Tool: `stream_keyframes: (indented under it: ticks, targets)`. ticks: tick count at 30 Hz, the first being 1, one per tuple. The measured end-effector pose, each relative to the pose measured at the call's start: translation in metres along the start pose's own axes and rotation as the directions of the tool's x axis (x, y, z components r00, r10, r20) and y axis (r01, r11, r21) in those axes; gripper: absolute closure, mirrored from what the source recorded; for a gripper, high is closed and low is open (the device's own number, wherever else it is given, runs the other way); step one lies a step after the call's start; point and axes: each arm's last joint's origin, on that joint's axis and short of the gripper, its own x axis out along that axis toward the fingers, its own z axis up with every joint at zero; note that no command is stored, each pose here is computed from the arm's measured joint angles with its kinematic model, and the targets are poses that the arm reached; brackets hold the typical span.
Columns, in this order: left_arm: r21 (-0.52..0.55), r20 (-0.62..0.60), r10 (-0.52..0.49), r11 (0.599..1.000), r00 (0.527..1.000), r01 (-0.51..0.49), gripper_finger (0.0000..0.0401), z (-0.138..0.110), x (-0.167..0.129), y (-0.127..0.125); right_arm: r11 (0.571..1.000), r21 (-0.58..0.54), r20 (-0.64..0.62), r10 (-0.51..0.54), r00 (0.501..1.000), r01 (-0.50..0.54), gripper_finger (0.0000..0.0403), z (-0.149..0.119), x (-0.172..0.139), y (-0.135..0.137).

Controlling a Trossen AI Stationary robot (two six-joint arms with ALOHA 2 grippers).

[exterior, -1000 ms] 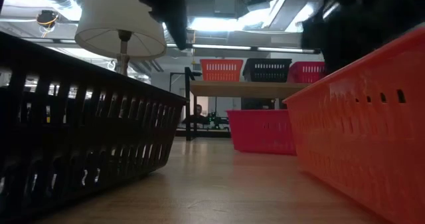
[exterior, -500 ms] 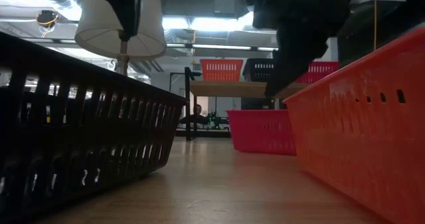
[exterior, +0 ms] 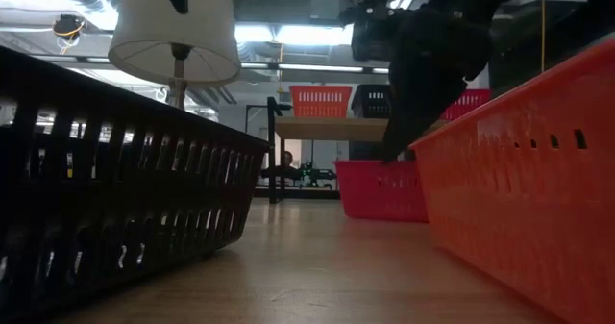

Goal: Stack baskets on shelf by color
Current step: Stack the top red bin on the red bin on the shelf

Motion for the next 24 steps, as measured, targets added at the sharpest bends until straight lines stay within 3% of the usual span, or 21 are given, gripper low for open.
stream_keyframes:
  ticks: [6,18,21,24]
  targets:
    - [0.0,0.0,0.003,1.0,1.0,-0.003,0.0317,0.0,0.0,0.0,0.995,-0.007,-0.049,-0.099,0.994,0.099,0.0268,-0.007,0.0,-0.005]
    - [0.003,-0.002,0.003,1.0,1.0,-0.003,0.0317,0.0,0.0,0.0,0.996,0.023,-0.097,-0.088,0.991,0.09,0.0272,-0.023,0.01,-0.009]
    - [0.003,-0.002,0.004,1.0,1.0,-0.004,0.0317,0.0,0.0,0.0,0.997,0.029,-0.076,-0.076,0.994,0.078,0.03,-0.02,0.01,-0.008]
    - [0.002,-0.002,0.003,1.0,1.0,-0.003,0.0317,0.0,0.0,0.0,0.997,0.027,-0.078,-0.074,0.994,0.076,0.0366,-0.021,0.01,-0.008]
